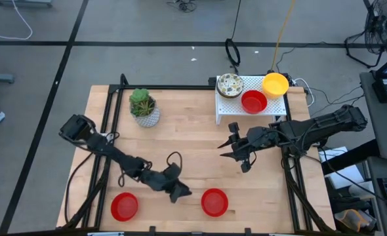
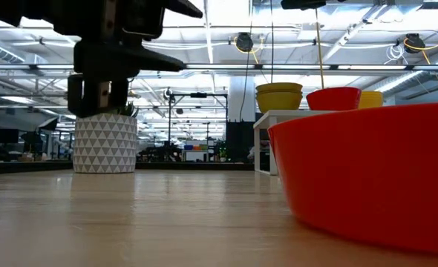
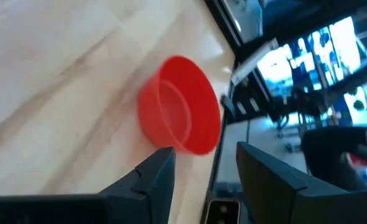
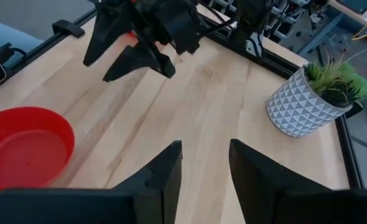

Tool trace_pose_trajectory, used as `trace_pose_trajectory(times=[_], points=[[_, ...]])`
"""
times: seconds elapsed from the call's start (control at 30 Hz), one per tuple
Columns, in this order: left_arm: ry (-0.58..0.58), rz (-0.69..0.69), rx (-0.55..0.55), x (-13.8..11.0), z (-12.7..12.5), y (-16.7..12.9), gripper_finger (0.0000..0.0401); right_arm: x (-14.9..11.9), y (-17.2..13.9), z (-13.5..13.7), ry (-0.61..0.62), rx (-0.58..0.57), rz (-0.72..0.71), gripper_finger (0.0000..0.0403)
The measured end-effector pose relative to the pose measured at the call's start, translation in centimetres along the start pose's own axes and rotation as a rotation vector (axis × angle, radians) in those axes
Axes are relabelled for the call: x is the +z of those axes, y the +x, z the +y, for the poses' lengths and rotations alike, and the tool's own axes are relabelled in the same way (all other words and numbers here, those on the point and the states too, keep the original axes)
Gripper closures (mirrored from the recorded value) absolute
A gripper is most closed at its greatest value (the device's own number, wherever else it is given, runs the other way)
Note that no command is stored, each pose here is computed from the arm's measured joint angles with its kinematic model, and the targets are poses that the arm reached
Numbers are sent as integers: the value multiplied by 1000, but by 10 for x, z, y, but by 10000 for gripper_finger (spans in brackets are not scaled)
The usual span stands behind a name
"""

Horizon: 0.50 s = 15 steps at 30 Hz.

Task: Pick & Place Mini bowls
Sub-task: Stack the red bowl on top of the red bowl on the shelf

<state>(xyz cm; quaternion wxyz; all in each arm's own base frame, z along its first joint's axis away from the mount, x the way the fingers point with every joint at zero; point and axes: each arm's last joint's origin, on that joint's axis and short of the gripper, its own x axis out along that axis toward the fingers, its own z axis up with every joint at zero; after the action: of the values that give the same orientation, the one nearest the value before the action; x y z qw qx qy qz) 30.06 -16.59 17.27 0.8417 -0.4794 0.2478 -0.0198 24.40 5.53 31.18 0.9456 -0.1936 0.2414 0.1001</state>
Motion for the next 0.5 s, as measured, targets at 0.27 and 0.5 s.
trace_pose_trajectory(times=[0.27, 0.5], points=[[27, 114, 77, 6, -18, -22, 229, -1, 0, -1, 11, -48, 16, 277], [-9, 198, 329, 6, -72, -67, 229, -3, 0, -1, 100, -41, 35, 277]])
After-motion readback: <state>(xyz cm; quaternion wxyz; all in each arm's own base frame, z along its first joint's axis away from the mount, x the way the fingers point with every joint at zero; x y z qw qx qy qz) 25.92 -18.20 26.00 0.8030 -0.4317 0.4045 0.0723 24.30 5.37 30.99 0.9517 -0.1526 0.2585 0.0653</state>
